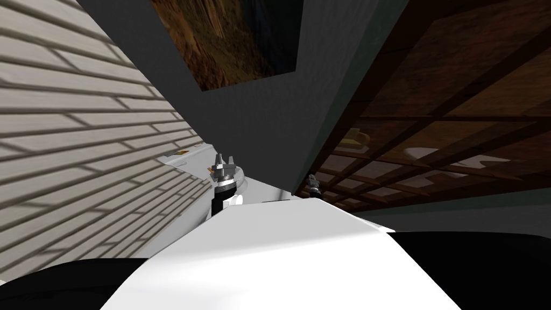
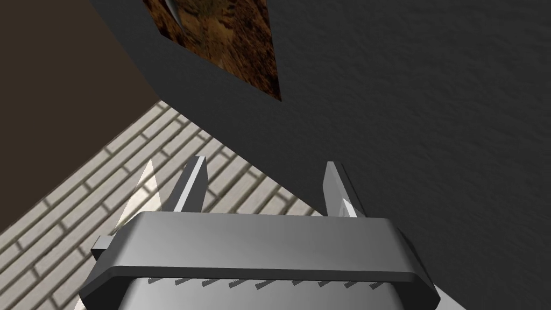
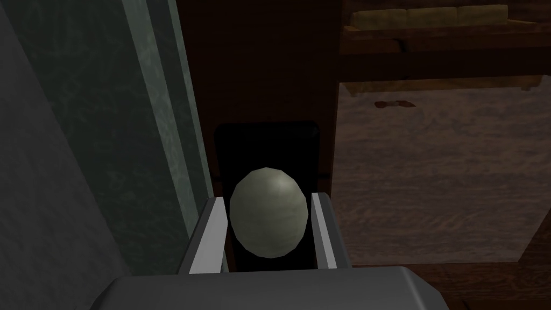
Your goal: Pull the door open
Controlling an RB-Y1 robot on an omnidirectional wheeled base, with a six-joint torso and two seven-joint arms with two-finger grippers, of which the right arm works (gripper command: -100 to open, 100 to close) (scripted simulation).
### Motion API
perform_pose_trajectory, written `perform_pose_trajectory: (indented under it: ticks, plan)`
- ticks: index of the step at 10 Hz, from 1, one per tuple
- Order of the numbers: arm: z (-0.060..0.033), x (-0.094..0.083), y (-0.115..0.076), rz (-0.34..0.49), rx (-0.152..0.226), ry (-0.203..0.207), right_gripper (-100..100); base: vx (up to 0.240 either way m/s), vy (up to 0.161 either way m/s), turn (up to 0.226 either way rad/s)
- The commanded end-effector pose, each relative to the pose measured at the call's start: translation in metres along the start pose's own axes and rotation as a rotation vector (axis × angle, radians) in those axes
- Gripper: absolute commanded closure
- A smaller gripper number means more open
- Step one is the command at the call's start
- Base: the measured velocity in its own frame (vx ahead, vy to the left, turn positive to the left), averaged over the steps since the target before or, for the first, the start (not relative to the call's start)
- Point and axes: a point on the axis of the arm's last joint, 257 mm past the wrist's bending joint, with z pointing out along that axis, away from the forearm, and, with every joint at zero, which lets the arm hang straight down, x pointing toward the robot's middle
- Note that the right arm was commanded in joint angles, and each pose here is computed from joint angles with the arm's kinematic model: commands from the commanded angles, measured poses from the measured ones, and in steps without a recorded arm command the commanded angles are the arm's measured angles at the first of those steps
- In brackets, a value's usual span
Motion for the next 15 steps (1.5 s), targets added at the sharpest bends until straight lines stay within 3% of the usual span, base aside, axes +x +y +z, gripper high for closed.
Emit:
perform_pose_trajectory:
  ticks: [1,7,9,15]
  plan:
    - [-0.0032,-0.002,-0.003,0.004,0.018,-0.006,100,-0.181,0.024,0.078]
    - [-0.0114,0.002,-0.008,0.009,0.119,0.004,100,-0.222,-0.007,0.102]
    - [-0.0102,0.003,-0.007,0.005,0.119,0.007,100,-0.172,-0.004,0.050]
    - [-0.0339,0.003,-0.011,0.008,0.229,0.005,100,-0.235,-0.033,0.116]
